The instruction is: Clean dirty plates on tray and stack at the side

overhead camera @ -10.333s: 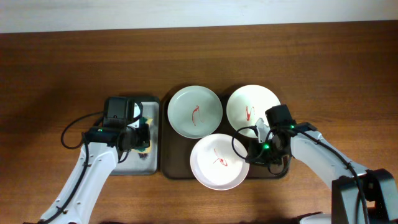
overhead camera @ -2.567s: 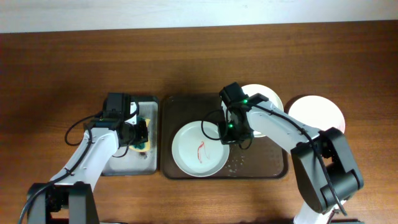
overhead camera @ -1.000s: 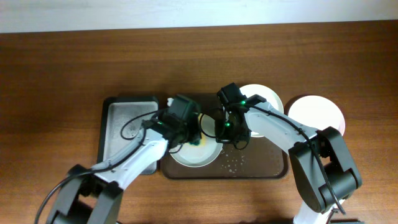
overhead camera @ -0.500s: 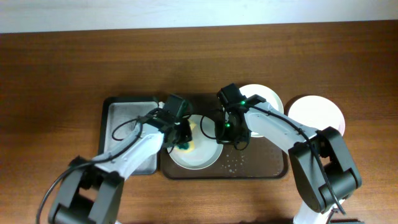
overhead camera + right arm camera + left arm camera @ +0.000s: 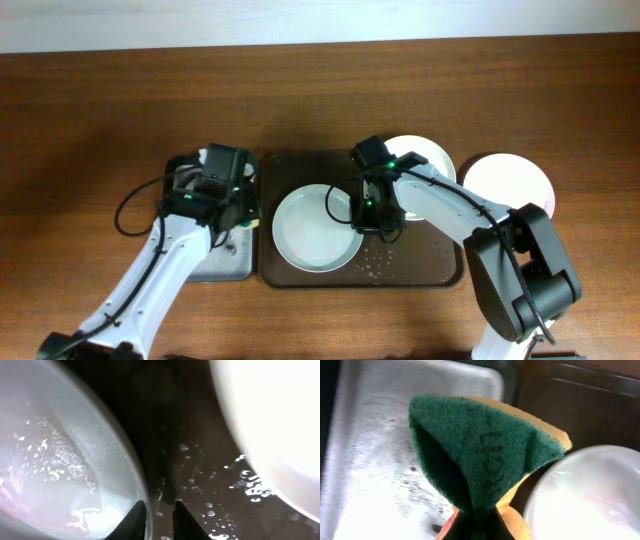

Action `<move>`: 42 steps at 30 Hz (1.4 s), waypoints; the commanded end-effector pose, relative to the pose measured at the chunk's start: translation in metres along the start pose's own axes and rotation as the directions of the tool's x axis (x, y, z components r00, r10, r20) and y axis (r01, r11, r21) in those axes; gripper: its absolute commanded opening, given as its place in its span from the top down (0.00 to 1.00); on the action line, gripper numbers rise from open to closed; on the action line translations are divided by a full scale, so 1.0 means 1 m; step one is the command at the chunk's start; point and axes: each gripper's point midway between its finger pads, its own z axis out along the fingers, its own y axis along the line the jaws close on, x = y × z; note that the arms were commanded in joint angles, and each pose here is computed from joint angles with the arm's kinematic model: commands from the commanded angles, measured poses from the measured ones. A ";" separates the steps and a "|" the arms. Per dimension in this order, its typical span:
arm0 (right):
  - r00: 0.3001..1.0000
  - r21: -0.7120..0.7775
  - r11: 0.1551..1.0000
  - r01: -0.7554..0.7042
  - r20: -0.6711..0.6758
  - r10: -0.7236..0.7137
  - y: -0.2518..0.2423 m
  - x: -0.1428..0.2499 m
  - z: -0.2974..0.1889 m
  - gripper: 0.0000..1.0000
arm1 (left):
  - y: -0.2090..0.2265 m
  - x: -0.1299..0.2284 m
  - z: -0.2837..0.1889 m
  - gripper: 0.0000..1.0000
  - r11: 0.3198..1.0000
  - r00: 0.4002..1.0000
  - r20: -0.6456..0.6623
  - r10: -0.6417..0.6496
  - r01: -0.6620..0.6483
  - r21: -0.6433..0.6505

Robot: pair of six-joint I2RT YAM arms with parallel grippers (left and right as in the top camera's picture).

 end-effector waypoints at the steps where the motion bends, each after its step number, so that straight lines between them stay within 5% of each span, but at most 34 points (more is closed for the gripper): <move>1: 1.000 0.038 0.999 -0.015 0.002 0.015 -0.008 0.001 0.003 0.78 | 0.025 0.009 0.028 1.00 0.998 0.996 -0.080 0.027 -0.032 -0.058; 7: 1.000 0.038 0.999 -0.014 0.002 0.014 -0.008 0.001 0.003 0.78 | 0.048 0.041 0.080 1.00 0.996 0.964 -0.266 -0.009 -0.016 -0.092; 8: 1.000 0.038 0.999 -0.014 0.002 0.014 -0.008 0.001 0.003 0.78 | 0.048 0.042 0.081 0.73 0.996 0.962 -0.271 0.011 -0.036 -0.086; 9: 1.000 0.038 0.999 -0.015 0.002 0.014 -0.008 0.001 0.003 0.78 | 0.051 0.041 0.081 0.33 0.994 0.964 -0.266 0.019 -0.047 -0.097; 10: 1.000 0.038 0.999 -0.015 0.002 0.014 -0.008 0.001 0.003 0.78 | 0.056 0.038 0.081 0.13 0.990 0.967 -0.254 0.020 -0.054 -0.127; 11: 1.000 0.038 0.999 -0.015 0.002 0.014 -0.008 0.001 0.003 0.78 | 0.058 0.035 0.081 0.11 0.988 0.971 -0.239 0.020 -0.056 -0.142; 14: 1.000 0.038 0.999 -0.015 0.002 0.015 -0.008 0.001 0.003 0.78 | 0.053 0.021 0.085 0.12 0.991 0.984 -0.179 0.019 -0.042 -0.126; 20: 1.000 0.038 0.999 -0.015 0.002 0.015 -0.008 0.001 0.003 0.78 | 0.037 0.015 0.098 0.34 0.999 0.987 -0.157 0.017 -0.024 -0.043; 22: 1.000 0.038 0.999 -0.015 0.002 0.015 -0.008 0.001 0.003 0.78 | 0.036 0.011 0.098 0.87 0.999 0.990 -0.142 0.016 -0.022 -0.039; 23: 1.000 0.038 0.999 -0.015 0.001 0.015 -0.008 0.001 0.003 0.78 | 0.035 0.007 0.099 1.00 0.999 0.992 -0.127 0.015 -0.020 -0.035; 26: 1.000 0.041 0.999 -0.016 -0.005 0.016 -0.009 0.003 0.003 0.78 | 0.033 -0.006 0.094 1.00 0.999 0.994 -0.103 0.030 -0.033 -0.032; 27: 1.000 0.041 0.999 -0.016 -0.005 0.016 -0.009 0.003 0.003 0.78 | 0.033 -0.007 0.091 0.93 0.998 0.991 -0.121 0.047 -0.052 -0.035; 29: 1.000 0.041 0.999 -0.016 -0.005 0.016 -0.009 0.003 0.003 0.75 | 0.036 0.003 0.088 0.32 0.997 0.985 -0.165 0.048 -0.056 -0.045; 32: 1.000 0.040 0.999 -0.016 -0.003 0.016 -0.009 0.002 0.003 0.66 | 0.042 0.039 0.079 0.20 0.997 0.947 -0.317 0.045 -0.064 -0.049; 33: 1.000 0.039 0.999 -0.015 -0.001 0.016 -0.008 0.002 0.003 0.66 | 0.038 0.047 0.076 0.22 0.998 0.935 -0.352 0.044 -0.055 -0.023; 35: 1.000 0.027 1.000 -0.012 -0.004 0.012 -0.006 0.002 0.003 0.92 | 0.032 0.050 0.075 0.50 0.999 0.930 -0.364 0.044 -0.043 0.010; 39: 1.000 0.017 1.000 0.023 0.003 -0.024 -0.004 0.001 0.000 0.96 | 0.032 0.050 0.076 0.94 0.999 0.931 -0.363 0.044 -0.043 0.010; 42: 0.990 0.042 0.997 0.064 0.126 -0.068 -0.003 -0.013 -0.034 0.96 | 0.036 0.051 0.075 1.00 0.999 0.929 -0.368 0.044 -0.051 -0.009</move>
